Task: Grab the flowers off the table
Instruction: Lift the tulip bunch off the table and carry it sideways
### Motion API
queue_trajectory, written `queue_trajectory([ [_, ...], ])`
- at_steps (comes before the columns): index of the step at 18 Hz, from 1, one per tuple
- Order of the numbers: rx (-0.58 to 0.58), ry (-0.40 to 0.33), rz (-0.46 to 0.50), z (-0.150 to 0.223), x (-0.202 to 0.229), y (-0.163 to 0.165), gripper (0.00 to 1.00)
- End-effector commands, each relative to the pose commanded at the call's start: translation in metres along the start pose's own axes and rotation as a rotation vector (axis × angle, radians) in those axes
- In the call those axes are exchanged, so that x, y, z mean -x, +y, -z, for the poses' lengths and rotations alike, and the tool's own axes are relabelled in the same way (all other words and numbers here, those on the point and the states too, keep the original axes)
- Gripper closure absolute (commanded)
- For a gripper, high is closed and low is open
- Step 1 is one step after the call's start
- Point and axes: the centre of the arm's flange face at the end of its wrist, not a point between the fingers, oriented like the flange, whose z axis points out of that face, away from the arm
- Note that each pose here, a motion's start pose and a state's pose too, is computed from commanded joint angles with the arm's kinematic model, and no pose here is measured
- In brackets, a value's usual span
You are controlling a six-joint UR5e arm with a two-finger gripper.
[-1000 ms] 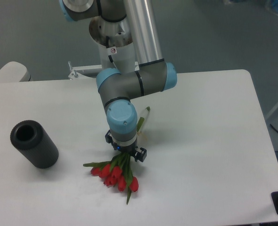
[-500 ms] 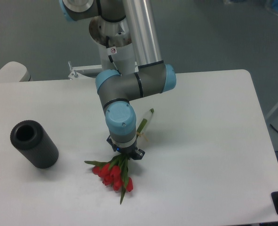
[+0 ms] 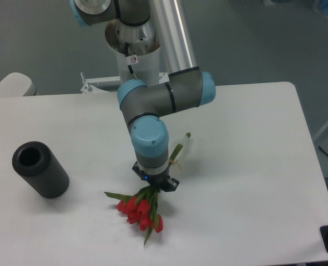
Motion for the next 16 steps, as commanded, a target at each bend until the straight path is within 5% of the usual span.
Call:
queue_trajectory([
  [16, 0.009, 0.056, -0.203, 0.003, 0.102, 0.032, 0.96],
])
